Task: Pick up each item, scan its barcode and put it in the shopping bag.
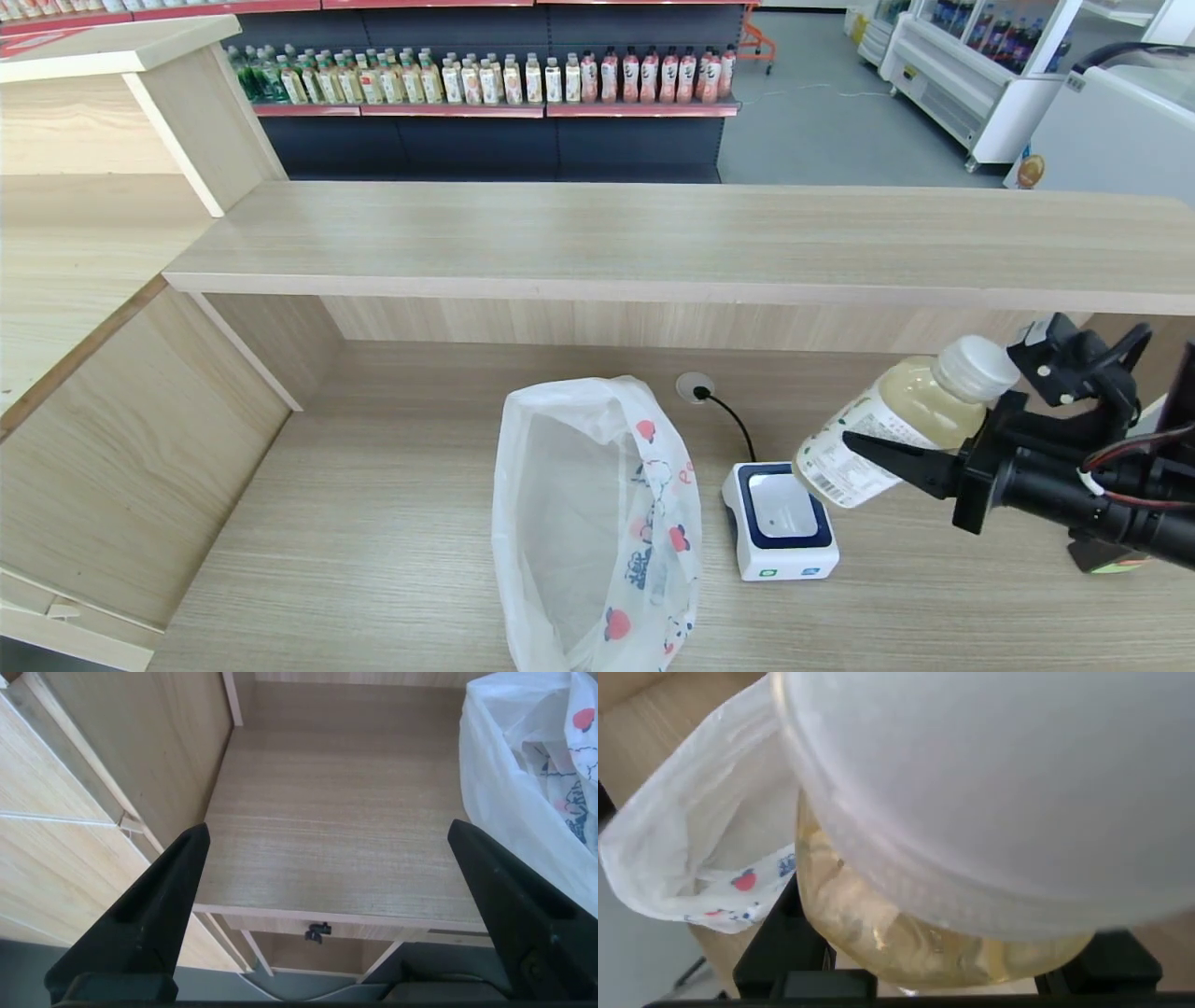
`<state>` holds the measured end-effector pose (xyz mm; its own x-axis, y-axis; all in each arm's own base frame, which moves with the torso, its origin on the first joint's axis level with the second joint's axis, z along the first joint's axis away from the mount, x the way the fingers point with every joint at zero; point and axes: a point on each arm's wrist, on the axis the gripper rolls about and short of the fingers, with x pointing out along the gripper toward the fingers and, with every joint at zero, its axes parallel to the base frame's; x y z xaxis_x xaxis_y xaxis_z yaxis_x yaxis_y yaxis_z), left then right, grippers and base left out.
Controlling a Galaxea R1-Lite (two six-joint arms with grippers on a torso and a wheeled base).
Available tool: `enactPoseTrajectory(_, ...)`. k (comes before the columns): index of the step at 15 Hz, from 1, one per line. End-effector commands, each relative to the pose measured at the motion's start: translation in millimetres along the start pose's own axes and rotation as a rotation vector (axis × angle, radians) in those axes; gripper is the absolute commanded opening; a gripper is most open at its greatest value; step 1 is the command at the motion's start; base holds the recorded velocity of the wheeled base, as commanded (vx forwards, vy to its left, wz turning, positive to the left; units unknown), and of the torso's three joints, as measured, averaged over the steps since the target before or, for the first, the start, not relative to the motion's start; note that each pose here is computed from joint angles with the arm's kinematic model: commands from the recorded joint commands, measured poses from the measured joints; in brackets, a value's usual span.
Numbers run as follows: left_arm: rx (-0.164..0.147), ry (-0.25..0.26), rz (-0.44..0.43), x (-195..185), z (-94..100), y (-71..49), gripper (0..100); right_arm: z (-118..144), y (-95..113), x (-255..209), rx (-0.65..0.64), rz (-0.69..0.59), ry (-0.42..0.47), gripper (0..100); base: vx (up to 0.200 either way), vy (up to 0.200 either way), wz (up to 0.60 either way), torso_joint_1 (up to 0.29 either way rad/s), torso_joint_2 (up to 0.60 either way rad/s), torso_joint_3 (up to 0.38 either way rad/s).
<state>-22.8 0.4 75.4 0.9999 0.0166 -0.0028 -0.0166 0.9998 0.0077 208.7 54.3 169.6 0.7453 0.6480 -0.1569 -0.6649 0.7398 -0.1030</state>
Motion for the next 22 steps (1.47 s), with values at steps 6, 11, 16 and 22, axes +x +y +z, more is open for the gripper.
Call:
enactPoseTrajectory(6, 0.0, -0.001, 0.0, -0.1, 0.2, 0.0, 100, 14.9, 22.9, -16.6, 0.155, -0.002, 0.022, 0, 0.0, 0.0, 0.0, 0.0, 0.0, 0.0)
enactPoseTrajectory(11, -0.011, -0.001, 0.0, -0.1, 0.2, 0.0, 100, 12.1, 24.8, -9.9, 0.212, 0.021, 0.04, 0, 0.0, 0.12, 0.0, -0.002, 0.0, 0.0)
enactPoseTrajectory(16, -0.006, -0.001, 0.0, -0.1, 0.2, 0.0, 100, 2.9, 41.7, 17.1, 0.208, 0.134, 0.078, 0, 0.0, 0.0, 0.0, 0.0, 0.0, 0.0)
enactPoseTrajectory(22, -0.006, -0.001, 0.0, -0.1, 0.2, 0.0, 100, -45.1, 41.4, 86.4, 0.146, 0.18, 0.105, 0, 0.0, 0.0, 0.0, 0.0, 0.0, 0.0)
